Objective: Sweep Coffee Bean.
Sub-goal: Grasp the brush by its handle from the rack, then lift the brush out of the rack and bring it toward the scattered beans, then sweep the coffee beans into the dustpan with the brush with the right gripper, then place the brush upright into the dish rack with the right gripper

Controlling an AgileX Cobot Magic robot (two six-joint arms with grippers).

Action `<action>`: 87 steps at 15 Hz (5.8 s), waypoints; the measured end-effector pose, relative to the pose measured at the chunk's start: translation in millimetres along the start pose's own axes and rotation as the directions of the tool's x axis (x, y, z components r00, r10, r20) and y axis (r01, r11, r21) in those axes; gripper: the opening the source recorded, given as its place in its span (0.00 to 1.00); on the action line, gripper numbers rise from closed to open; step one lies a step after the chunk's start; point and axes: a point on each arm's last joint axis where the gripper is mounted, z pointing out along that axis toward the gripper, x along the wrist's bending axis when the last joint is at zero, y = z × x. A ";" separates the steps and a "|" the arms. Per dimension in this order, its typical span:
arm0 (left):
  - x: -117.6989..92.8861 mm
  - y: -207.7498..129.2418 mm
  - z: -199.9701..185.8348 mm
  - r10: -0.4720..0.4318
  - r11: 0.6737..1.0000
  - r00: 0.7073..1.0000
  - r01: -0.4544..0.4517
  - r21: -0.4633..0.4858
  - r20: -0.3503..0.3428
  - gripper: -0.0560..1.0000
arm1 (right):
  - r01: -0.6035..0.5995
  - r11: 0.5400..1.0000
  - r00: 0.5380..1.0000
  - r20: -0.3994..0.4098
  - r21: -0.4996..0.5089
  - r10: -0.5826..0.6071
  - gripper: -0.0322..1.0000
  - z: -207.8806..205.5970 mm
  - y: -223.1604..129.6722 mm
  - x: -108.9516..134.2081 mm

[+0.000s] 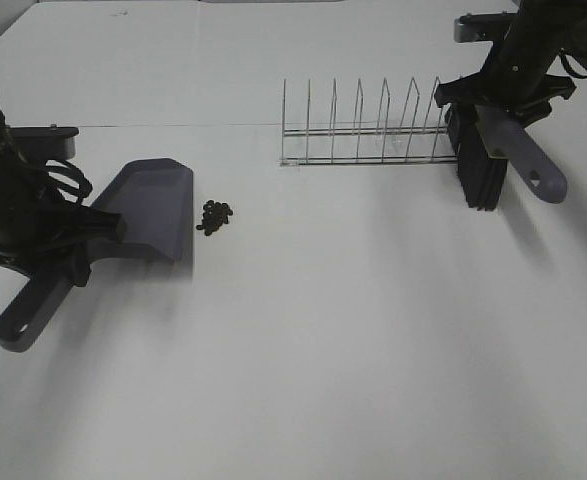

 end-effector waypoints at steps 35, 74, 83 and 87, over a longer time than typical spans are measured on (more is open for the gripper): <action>-19.4 -14.1 51.2 0.038 0.985 0.999 -0.034 0.168 -0.021 0.36 | 0.328 0.929 0.937 0.069 0.174 -0.343 0.29 4.0 -81.5 222.3; -19.6 -14.1 51.3 0.037 0.985 0.999 -0.033 0.168 -0.019 0.36 | -0.029 0.980 0.992 0.125 0.194 0.004 0.29 -70.4 -79.4 10.9; -20.3 -13.8 51.3 0.031 0.986 0.999 -0.028 0.164 -0.013 0.36 | -0.019 0.984 0.993 0.119 0.177 -0.002 0.29 -28.4 -67.0 9.8; -20.3 -13.8 51.3 0.030 0.986 0.999 -0.028 0.164 -0.012 0.36 | -0.018 0.993 0.992 0.128 0.119 0.003 0.29 -28.9 -40.5 8.4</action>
